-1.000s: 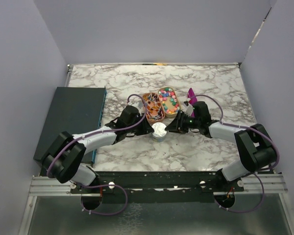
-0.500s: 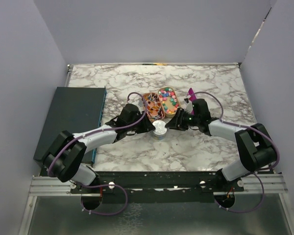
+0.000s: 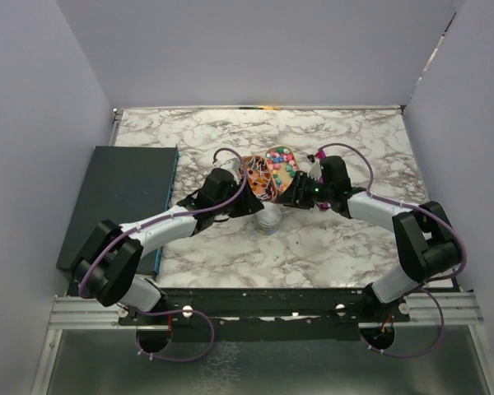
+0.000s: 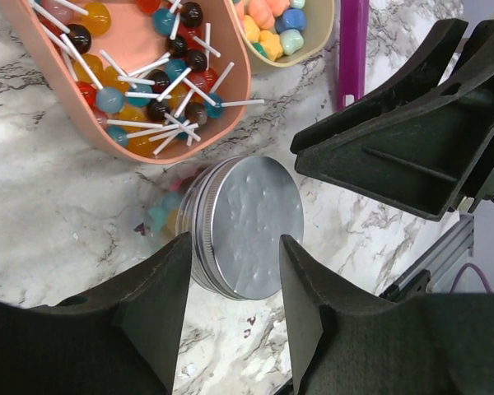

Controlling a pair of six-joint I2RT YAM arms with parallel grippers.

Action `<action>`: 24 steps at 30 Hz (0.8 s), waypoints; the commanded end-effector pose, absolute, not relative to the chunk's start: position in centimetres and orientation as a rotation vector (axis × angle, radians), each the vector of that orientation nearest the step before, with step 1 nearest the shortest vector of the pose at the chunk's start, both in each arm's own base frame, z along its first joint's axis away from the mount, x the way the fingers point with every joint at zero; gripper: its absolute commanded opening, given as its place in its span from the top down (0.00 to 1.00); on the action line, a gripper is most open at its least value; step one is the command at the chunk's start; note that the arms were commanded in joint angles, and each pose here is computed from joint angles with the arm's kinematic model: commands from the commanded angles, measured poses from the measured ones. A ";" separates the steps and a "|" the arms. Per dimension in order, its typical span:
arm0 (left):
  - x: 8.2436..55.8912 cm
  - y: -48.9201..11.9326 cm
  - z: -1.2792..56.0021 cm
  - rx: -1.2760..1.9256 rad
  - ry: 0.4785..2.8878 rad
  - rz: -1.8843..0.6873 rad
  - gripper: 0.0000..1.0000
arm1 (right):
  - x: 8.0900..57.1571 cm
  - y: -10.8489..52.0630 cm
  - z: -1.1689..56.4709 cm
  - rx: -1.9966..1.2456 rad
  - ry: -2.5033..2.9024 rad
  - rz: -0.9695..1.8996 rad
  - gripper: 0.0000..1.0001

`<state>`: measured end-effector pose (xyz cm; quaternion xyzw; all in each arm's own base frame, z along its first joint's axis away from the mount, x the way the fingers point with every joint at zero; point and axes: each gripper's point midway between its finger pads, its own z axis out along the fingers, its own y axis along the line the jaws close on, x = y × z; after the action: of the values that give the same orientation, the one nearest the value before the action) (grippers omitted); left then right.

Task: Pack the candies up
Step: Close the bottle lid on the packing bottle.

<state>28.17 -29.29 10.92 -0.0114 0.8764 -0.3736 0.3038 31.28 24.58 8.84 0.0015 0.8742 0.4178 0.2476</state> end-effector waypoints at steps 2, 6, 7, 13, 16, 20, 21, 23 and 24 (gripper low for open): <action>28.9 -27.6 10.7 -0.064 2.322 -0.891 0.51 | 31.0 24.7 7.7 -0.014 2.415 1.143 0.56; 28.9 -27.4 10.2 -0.077 2.341 -0.883 0.50 | 30.5 25.5 7.5 -0.035 2.429 1.179 0.57; 28.9 -27.6 10.0 -0.073 2.347 -0.891 0.50 | 30.3 25.7 7.5 -0.043 2.432 1.182 0.57; 28.2 -28.0 9.4 -0.065 2.368 -0.938 0.55 | 30.1 26.1 7.5 -0.049 2.434 1.175 0.57; 27.7 -28.0 8.6 -0.071 2.382 -0.953 0.59 | 29.9 26.1 7.2 -0.045 2.443 1.166 0.57; 27.0 -28.0 7.7 -0.083 2.402 -0.979 0.63 | 29.3 25.9 6.6 -0.035 2.460 1.160 0.57; 26.7 -28.0 7.5 -0.087 2.406 -0.984 0.64 | 29.2 25.9 6.5 -0.031 2.462 1.157 0.57; 26.5 -27.9 7.2 -0.093 2.408 -0.986 0.64 | 29.0 25.9 6.4 -0.031 2.465 1.158 0.57; 26.4 -27.8 7.0 -0.095 2.411 -0.985 0.63 | 29.0 26.0 6.4 -0.033 2.466 1.158 0.57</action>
<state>27.09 -27.62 7.75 -0.0343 0.8935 -0.3524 0.2762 29.70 26.00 7.28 -0.0137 0.8809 0.4211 0.2155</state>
